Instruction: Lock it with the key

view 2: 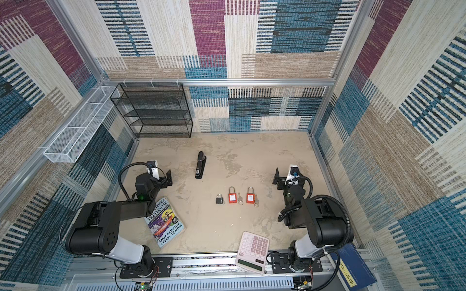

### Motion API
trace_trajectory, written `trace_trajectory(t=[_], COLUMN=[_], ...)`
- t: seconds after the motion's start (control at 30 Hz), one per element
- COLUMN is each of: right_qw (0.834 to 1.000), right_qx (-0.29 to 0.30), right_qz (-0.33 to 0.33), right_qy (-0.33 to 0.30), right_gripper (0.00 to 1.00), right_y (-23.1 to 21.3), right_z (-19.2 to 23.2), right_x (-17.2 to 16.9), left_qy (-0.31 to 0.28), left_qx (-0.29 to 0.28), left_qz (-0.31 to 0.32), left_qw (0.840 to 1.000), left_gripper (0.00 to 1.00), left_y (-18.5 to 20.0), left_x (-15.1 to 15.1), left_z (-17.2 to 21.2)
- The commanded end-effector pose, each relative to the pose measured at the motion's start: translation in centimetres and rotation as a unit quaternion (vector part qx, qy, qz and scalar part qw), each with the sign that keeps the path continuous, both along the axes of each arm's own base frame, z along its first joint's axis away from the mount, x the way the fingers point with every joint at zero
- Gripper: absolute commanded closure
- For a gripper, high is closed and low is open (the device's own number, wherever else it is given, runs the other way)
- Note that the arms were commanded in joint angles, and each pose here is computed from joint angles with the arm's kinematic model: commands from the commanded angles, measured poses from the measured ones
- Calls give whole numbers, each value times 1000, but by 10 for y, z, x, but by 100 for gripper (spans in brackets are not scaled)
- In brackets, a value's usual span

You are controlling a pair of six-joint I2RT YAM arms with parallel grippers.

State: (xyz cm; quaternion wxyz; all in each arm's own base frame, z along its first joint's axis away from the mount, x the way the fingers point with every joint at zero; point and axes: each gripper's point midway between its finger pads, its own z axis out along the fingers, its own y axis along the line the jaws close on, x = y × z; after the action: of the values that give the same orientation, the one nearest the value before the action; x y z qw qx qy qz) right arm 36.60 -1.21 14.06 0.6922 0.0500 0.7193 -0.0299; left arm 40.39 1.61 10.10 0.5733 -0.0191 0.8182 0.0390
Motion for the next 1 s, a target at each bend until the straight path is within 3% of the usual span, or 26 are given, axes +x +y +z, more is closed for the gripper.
trace_trajectory(t=[0.0,0.6,0.67,0.73,0.77,0.9,0.97], right_qw=[1000,1000,1000,1000,1000,1000,1000], right_qx=[-3,-3,-2,-3,-3,-2,-2], right_qz=[2,3,3,3,3,3,3], right_qy=[-12,-10,-11,-11,-11,-10,-10], right_gripper=[1,1,1,1,1,1,1], right_y=[1,1,1,1,1,1,1], right_z=[6,6,6,6,6,6,6], right_x=[1,2,2,2,2,2,2], left_qy=[19,11,6,-13,-21,-36,-26], left_qx=[-9,-7,-10,-1,2,-3,-10], left_qz=[31,16,-19,-115,-128,-81,9], left_qw=[999,1000,1000,993,992,996,1000], left_gripper=[0,1,0,0,0,0,0], left_y=[9,5,-7,-37,-41,-26,2], left_x=[-4,-2,-3,-11,-15,-21,-16], left_z=[-7,-6,-5,-2,-1,0,-2])
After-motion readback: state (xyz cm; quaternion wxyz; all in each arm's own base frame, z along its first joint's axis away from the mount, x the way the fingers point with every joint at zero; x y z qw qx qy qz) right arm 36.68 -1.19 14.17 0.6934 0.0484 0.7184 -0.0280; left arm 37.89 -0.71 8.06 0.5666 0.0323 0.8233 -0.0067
